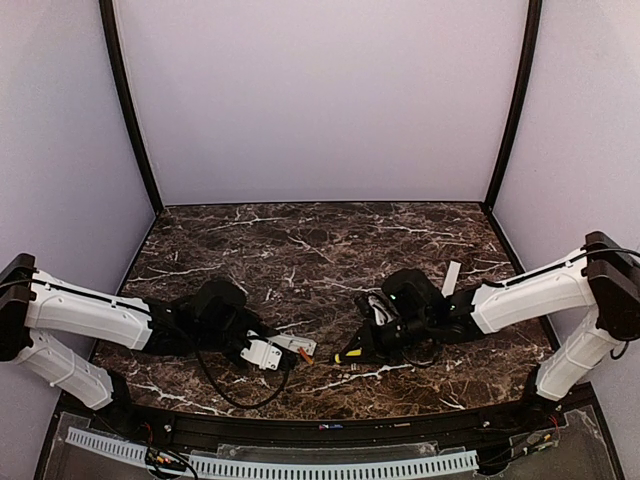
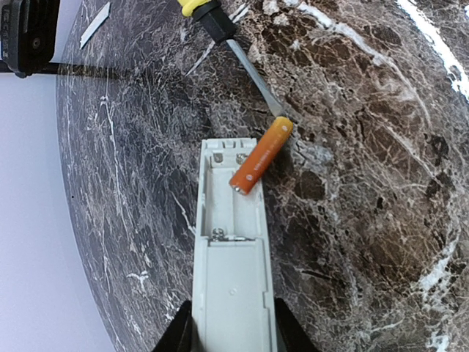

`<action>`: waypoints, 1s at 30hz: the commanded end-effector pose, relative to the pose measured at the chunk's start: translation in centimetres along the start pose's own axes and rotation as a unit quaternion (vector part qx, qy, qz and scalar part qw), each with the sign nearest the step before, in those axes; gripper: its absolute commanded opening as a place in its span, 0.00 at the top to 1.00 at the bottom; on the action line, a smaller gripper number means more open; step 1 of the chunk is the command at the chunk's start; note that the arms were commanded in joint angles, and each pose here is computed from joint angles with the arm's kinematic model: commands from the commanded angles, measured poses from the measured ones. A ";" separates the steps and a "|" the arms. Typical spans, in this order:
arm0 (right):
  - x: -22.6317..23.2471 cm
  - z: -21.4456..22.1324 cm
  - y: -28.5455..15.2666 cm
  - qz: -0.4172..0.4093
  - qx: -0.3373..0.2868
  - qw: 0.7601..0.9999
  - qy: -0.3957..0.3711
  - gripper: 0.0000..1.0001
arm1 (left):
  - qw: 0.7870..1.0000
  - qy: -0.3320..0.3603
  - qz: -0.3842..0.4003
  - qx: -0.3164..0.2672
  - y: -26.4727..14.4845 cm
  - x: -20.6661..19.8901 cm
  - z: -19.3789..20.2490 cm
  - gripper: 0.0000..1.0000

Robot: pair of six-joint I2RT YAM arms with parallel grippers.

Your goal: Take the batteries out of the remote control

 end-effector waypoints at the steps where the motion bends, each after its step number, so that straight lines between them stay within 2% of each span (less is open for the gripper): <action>1: 1.3 -0.9 -0.3 -0.025 -0.011 0.999 -0.016 1.00 | 0.999 0.000 0.035 0.025 0.1 -1.4 0.9 1.00; 13: 2.0 -2.4 0.5 -0.012 -0.005 0.999 -0.048 1.00 | 0.999 0.001 0.032 0.026 0.0 -1.4 0.9 1.00; 30: 4.0 -3.8 -2.3 0.003 -0.027 0.993 -0.117 1.00 | 0.999 -0.001 0.028 0.024 -0.3 -1.1 0.8 1.00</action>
Point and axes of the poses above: each gripper's point midway between its finger pads, its own y axis out along the fingers, its own x axis along the line the jaws close on, z = x × y, the point moved 2 cm from there along -y, back along the fingers, and after that the axes turned 14 degrees about -y, right-handed, at the moved point
